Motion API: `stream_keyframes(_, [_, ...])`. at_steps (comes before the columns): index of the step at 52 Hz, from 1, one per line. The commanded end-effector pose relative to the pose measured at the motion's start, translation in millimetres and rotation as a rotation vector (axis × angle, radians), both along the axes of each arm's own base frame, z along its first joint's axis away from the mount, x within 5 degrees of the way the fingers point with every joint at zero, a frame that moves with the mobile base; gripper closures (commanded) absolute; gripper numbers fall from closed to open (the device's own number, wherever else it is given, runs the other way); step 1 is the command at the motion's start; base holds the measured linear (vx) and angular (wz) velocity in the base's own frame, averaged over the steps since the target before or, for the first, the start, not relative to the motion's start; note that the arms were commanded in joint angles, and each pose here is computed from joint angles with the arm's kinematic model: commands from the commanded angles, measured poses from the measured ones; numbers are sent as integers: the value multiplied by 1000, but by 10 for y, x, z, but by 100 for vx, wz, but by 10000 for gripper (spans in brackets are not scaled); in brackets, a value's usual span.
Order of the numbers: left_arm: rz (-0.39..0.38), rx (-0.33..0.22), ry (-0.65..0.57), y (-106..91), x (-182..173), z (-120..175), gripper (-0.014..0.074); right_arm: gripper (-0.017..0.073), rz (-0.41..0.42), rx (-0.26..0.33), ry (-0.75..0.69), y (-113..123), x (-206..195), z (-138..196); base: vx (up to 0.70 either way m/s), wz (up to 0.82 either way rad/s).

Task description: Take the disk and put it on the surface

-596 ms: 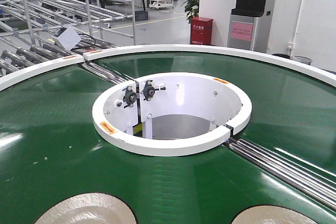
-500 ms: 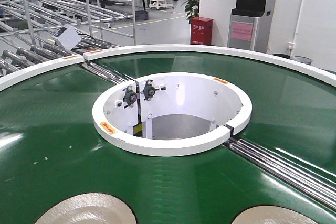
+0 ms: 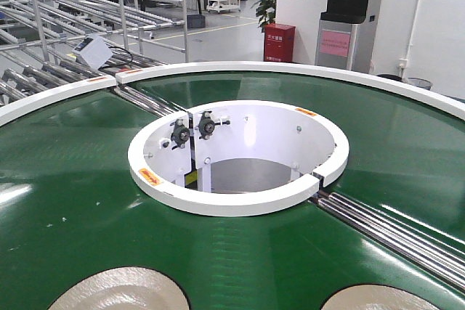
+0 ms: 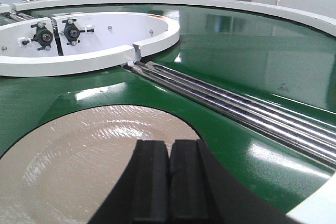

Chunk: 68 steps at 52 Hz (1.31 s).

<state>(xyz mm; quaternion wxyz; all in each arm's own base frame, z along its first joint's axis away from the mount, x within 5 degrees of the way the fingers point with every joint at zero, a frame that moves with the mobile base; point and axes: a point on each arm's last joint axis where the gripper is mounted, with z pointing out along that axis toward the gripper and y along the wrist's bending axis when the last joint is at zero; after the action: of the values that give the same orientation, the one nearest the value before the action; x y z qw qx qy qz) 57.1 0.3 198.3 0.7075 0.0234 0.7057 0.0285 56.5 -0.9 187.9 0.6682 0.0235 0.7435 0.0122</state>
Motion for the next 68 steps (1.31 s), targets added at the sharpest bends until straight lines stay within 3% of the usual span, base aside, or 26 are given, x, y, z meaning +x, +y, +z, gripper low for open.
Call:
stream_keyframes(1, [2,-7,-84,3,-11,43,595,568,-5,-13,-77,-3,3,17,0,0])
stream_keyframes(15, [5,-7,-125,5,-15,80,595,568,-3,-12,-138,0,3,72,0,0])
stream_keyframes(27, [26,-6,-530,25,-147,498,595,568,1,8,-308,3,-15,228,0,0])
stream_keyframes(32, [25,-8,-590,23,-217,723,595,568,4,35,-439,2,-56,401,0,0])
stream_keyframes(36, [19,-5,-593,17,-300,981,595,568,3,42,-500,0,-113,631,0,0])
stream_keyframes(45, [25,49,-621,5,-479,1921,595,568,-24,-115,-622,6,-338,1520,0,0])
stream_keyframes(52, [17,52,-538,2,-193,2541,595,568,-29,-148,-609,4,-231,2220,0,0])
stream_keyframes(58, [8,45,-411,2,263,2795,595,568,-23,-140,-536,-1,143,2629,0,0])
stream_keyframes(68, [4,44,-281,7,891,2845,595,568,-14,-137,-414,-9,737,2783,0,0])
